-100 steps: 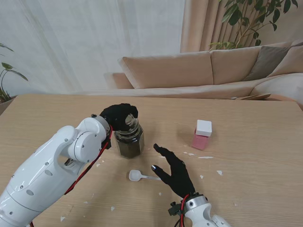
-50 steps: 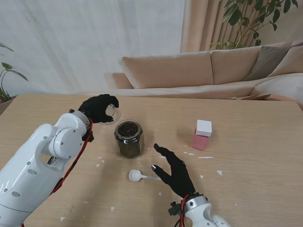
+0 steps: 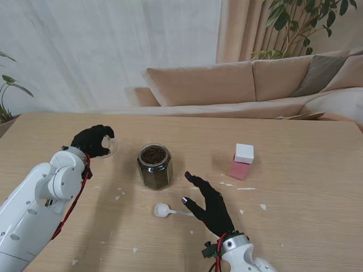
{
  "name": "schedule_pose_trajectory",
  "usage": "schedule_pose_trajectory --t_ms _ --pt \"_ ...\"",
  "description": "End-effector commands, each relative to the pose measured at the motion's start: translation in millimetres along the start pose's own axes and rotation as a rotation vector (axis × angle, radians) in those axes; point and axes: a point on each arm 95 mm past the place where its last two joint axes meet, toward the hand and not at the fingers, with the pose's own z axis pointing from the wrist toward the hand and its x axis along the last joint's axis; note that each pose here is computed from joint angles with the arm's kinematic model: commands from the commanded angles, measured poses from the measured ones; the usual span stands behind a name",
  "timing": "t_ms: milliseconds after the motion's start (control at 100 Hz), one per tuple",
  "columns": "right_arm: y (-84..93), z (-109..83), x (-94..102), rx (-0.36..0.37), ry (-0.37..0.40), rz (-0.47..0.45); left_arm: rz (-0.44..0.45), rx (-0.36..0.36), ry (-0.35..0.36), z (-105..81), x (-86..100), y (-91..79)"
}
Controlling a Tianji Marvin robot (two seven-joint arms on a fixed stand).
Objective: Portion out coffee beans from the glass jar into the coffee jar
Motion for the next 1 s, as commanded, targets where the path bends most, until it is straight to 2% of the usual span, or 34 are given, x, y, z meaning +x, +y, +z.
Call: schedule_pose_trajectory --t_ms 0,250,390,730,990 --pt "-4.3 -1.3 2.3 0.015 0.000 0.008 -0.020 -0.034 -0.026 -0.6 -7.2 13.8" --pt "-5.5 -1.1 2.3 0.020 -0.002 0.003 -0.055 -0.062 -0.094 5.8 -29.3 48.0" --pt "-5.5 -1.1 2.4 0.019 -0.003 0.002 -0.070 -0.071 -0.125 8.7 -37.6 61.5" --pt "-6.4 -0.9 2.8 0.027 -0.005 0.000 -0.115 -0.078 -0.158 10.1 -45.9 83.4" --pt "-6.8 -1.0 3.2 0.031 -0.005 0.000 -0.134 -0.088 -0.169 10.7 -47.2 93.9"
